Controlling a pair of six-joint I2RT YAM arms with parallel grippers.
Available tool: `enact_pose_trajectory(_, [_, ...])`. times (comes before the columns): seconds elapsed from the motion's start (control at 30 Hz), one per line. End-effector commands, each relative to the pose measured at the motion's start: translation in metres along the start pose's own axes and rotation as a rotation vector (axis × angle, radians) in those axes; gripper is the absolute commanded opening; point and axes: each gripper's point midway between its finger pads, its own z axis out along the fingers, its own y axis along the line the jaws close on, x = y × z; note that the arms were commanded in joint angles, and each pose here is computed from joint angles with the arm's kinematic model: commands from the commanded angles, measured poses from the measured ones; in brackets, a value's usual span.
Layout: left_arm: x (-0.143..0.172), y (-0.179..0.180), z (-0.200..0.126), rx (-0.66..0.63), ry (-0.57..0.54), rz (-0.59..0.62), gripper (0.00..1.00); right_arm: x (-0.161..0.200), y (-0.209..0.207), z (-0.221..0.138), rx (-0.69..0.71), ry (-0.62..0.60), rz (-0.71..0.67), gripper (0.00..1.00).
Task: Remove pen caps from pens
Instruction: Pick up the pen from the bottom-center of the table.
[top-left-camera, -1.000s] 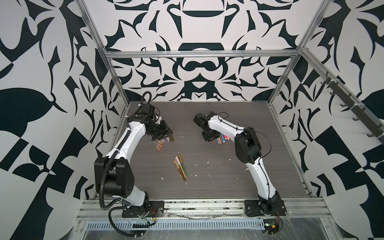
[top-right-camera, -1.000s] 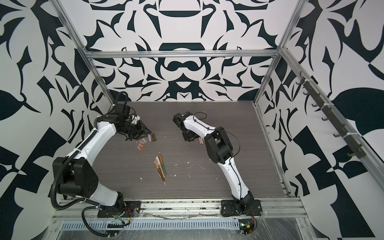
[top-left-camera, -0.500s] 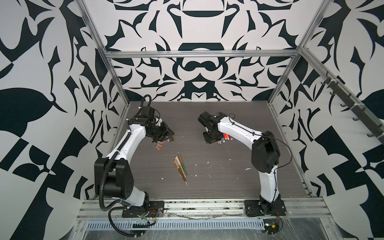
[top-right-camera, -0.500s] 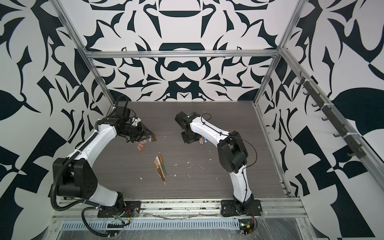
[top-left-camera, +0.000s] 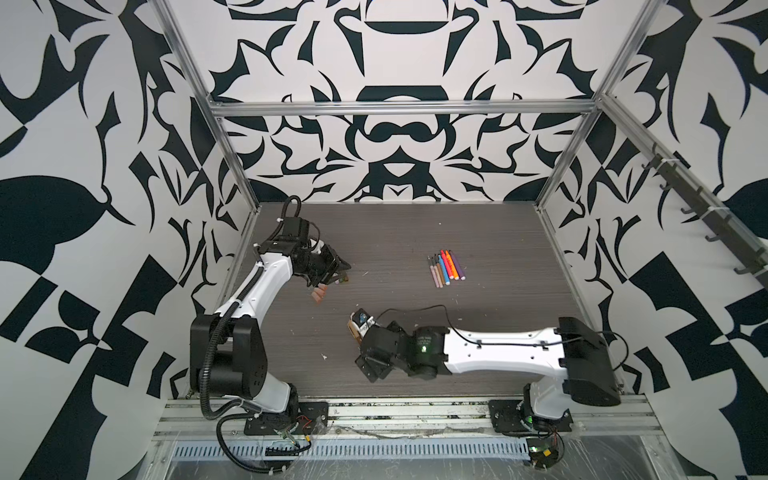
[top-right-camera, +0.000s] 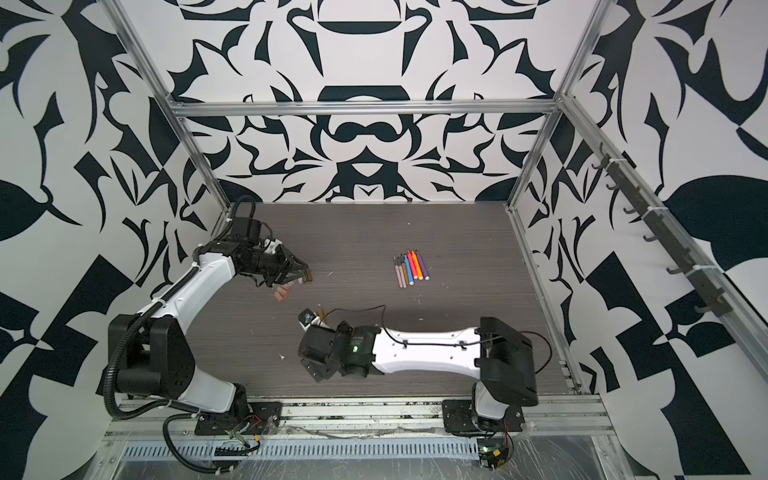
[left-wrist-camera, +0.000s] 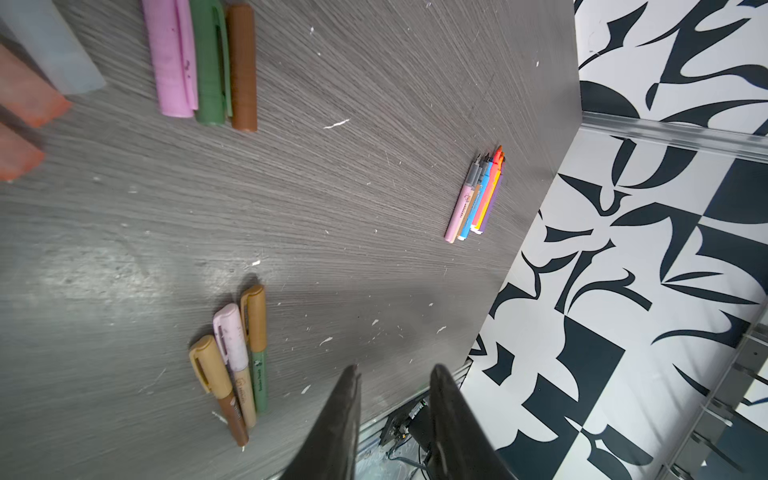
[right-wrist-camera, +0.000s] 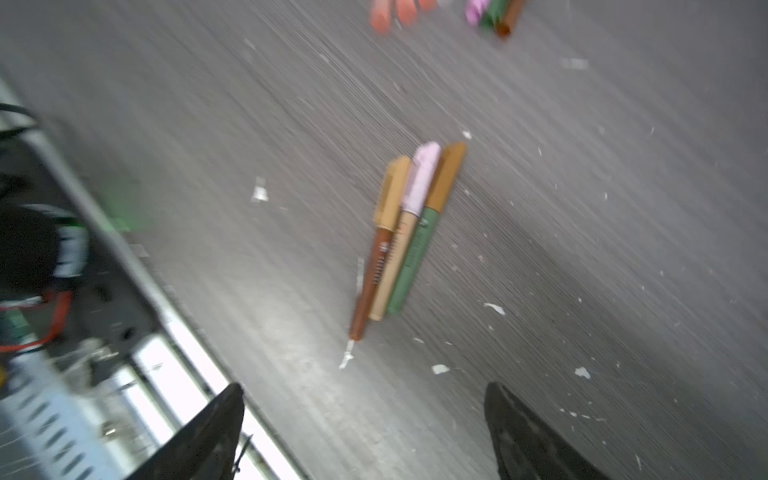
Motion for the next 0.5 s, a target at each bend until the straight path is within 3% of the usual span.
enact_pose_trajectory(0.0, [0.004, -0.009, -0.016, 0.007, -0.023, 0.029, 0.32, -0.049, -0.032, -0.011, 0.121, -0.191, 0.147, 0.93])
enact_pose_trajectory(0.1, [0.007, -0.007, -0.017, 0.002, -0.018, 0.037, 0.32, -0.039, -0.022, -0.003, 0.063, -0.148, 0.162, 0.98])
enact_pose_trajectory(0.2, [0.009, -0.005, -0.018, 0.0, -0.017, 0.039, 0.32, -0.028, -0.009, 0.008, -0.008, -0.128, 0.119, 0.9])
enact_pose_trajectory(0.3, [0.011, -0.003, -0.018, 0.005, -0.014, 0.034, 0.32, -0.019, -0.001, 0.018, -0.05, -0.098, 0.159, 0.82])
enact_pose_trajectory(0.47, [0.011, -0.005, -0.02, 0.016, -0.012, 0.036, 0.32, 0.006, 0.007, 0.044, -0.025, 0.083, 0.233, 0.77])
